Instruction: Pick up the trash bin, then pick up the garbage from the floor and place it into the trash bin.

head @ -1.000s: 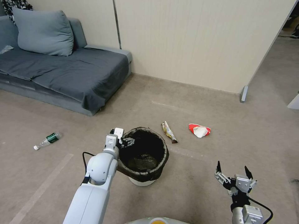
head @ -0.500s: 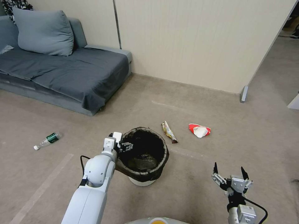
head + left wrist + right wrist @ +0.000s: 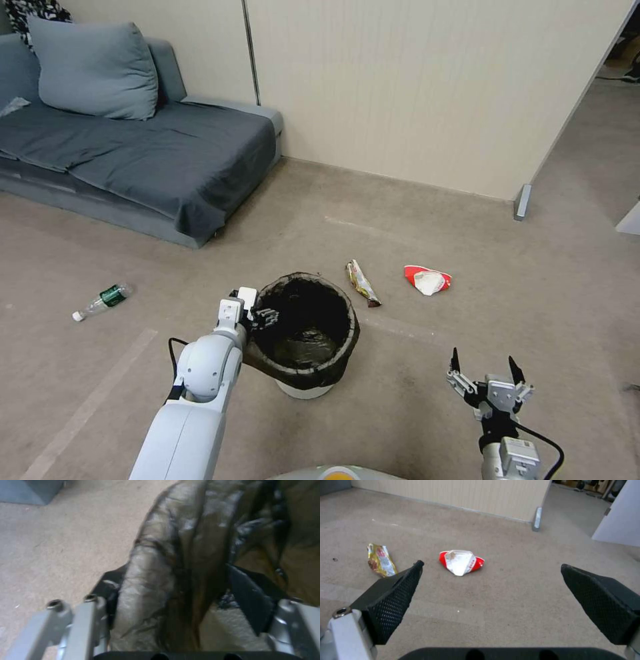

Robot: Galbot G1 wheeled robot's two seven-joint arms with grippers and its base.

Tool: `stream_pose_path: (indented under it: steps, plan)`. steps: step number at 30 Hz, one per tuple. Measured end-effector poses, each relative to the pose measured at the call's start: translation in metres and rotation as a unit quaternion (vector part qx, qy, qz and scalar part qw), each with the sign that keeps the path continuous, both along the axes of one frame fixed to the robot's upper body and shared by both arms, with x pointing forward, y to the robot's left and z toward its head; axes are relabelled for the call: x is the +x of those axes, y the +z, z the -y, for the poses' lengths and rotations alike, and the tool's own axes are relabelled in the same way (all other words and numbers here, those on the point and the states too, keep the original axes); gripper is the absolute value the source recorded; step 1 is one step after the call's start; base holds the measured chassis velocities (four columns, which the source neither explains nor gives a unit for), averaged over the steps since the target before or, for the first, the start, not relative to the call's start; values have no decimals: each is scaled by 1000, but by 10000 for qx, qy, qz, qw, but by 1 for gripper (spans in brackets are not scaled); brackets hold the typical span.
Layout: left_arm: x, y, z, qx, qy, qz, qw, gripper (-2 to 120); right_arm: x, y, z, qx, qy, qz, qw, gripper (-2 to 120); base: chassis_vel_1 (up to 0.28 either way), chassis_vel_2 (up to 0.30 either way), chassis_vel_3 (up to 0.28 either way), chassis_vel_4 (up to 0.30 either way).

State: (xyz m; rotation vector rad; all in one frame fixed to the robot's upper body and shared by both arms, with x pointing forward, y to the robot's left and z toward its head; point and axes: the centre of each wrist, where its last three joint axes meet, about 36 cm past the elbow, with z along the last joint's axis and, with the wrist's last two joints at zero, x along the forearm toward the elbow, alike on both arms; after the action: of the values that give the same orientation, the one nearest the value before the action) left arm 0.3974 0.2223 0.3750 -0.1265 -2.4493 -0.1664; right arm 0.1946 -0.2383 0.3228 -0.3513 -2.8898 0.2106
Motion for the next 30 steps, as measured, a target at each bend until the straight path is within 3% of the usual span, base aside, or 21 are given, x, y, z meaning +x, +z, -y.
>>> stream_pose_path:
  steps: [7,15,26,30]
  plan:
    - [1,-2,0,10,11,-21,10000,36,0,0,0,-4,0,35,10000,100,0,0,0,0]
    - [0,-2,1,12,-8,-18,10000,19,-1,-1,0,-5,5,64,10000,100,0,0,0,0]
    - [-3,1,1,29,-27,25,10000,11,-1,0,0,-8,-10,94,10000,100,0,0,0,0]
    - [-9,8,-1,-87,-59,325,9994,9,3,13,2,-33,-106,226,9997,100,0,0,0,0]
